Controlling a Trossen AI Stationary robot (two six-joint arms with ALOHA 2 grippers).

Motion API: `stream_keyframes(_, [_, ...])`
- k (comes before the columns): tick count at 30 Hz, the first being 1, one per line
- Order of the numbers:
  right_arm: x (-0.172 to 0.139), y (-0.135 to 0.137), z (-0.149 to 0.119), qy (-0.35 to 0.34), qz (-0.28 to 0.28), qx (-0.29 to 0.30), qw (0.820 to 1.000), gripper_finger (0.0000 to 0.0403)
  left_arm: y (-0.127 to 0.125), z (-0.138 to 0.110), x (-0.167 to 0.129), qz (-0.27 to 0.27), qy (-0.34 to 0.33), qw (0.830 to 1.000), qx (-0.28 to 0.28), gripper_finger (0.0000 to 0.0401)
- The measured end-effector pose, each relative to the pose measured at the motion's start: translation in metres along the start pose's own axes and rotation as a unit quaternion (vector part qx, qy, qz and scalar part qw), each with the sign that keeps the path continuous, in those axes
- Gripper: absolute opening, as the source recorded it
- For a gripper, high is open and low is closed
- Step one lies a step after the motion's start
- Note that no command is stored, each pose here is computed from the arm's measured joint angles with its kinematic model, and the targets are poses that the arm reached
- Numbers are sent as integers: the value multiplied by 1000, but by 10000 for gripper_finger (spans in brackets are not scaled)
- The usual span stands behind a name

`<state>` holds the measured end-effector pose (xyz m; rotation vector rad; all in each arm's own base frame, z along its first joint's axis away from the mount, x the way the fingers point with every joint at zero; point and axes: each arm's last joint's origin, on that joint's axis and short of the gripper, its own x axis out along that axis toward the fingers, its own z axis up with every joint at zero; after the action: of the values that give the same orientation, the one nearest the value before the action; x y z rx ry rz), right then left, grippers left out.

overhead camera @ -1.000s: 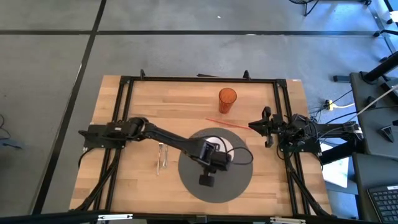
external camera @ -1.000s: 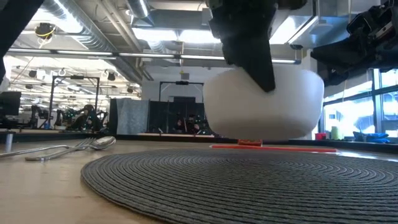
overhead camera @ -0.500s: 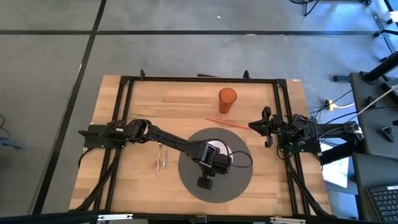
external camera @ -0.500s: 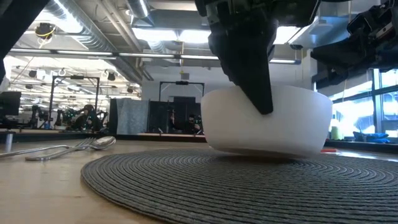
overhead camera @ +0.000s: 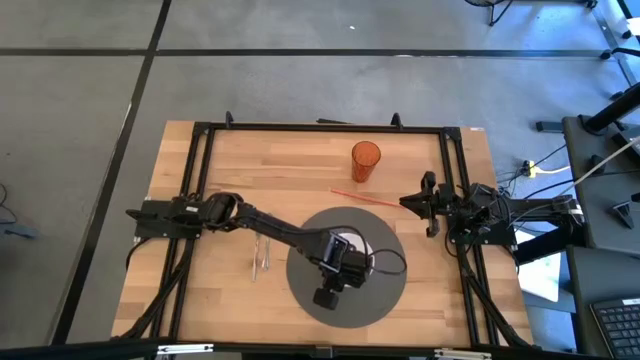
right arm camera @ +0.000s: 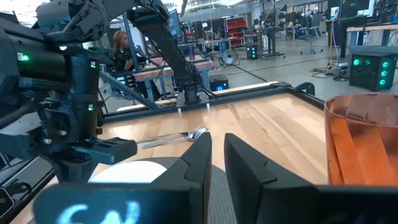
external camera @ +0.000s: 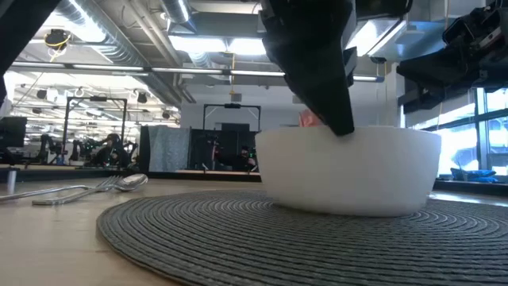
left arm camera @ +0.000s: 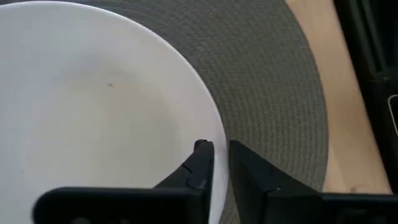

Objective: Pick & Place Utensil
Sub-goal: Put the white bowl on the center of the gray mat, then put the orange cup on the gray mat to the right of the white bowl

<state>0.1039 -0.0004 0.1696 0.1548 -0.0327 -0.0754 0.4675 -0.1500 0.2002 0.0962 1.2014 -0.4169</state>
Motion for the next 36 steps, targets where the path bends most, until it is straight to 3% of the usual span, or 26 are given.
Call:
stream_keyframes(5, [0, 0, 0, 0, 0, 0, 1000, 46, -9, 8, -13, -2, -14, 999, 38, 80])
stream_keyframes(8, [0, 0, 0, 1, 2, 0, 1000, 46, -16, 10, -39, 17, -4, 998, 66, 83])
stream_keyframes(12, [0, 1, 0, 3, 14, 0, 1000, 46, -24, 11, -101, 92, -49, 988, 113, 58])
stream_keyframes(17, [0, 2, 0, 4, 27, 0, 1000, 46, -24, 3, -178, 148, -124, 975, 112, 11])
stream_keyframes(23, [0, 2, 0, 3, 27, 0, 1000, 46, -23, -26, -256, 213, -200, 954, 75, 2])
stream_keyframes(30, [0, 2, 0, 5, 39, 0, 999, 46, -11, -71, -276, 278, -252, 926, 40, 2])
stream_keyframes(34, [0, 3, 0, 7, 47, 1, 999, 46, -3, -117, -286, 300, -326, 896, 19, 1])
stream_keyframes(36, [0, 3, 0, 8, 53, 2, 999, 46, 2, -145, -286, 312, -373, 874, 0, 2])
